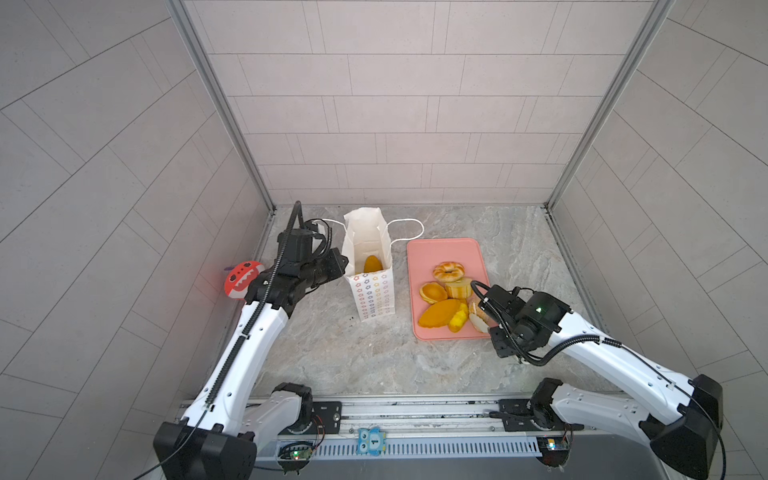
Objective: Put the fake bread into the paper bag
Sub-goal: 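Lower the right gripper onto the sesame roll and close on it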
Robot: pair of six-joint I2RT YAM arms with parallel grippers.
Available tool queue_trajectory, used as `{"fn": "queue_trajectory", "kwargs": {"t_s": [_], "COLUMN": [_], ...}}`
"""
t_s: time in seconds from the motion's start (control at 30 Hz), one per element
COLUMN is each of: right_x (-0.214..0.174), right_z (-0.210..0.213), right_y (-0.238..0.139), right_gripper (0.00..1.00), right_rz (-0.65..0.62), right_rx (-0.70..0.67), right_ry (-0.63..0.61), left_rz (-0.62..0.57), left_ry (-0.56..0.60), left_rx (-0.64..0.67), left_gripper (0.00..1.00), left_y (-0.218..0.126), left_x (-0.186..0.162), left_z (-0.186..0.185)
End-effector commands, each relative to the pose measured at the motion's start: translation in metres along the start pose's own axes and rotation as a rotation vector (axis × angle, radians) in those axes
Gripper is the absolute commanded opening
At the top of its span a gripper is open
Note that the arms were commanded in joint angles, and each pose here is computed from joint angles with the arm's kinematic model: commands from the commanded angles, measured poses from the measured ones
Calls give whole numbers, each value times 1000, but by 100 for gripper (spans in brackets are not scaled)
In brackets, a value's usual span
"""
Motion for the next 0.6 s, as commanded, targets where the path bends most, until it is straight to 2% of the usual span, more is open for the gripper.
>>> {"fn": "queue_trajectory", "kwargs": {"t_s": [0.0,0.3,0.57], "right_x": [2,9,13], "right_z": [2,6,3], "right_y": [2,12,11], "right_gripper": [46,46,41], "right_rz": [-15,-2,-4], "right_rx": [6,-8,-56], "right_ry": [16,-9,-8], "left_rz": [5,8,2], "left_ry": [-1,0,0], "left_rx": [-3,5,4], "left_gripper": [10,10,10], "left_y": [3,3,2], "left_x": [0,-1,1], "left_z": [2,2,0]}}
Point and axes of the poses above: each gripper's point midway between its finger pads, its own y axis out along the fingers, its own z axis along the line the jaws close on, x = y × z, the point moved 10 cm from there along -y, back along the fingers, and after that the axes turned 11 degrees about -y, right-handed, at the moved point
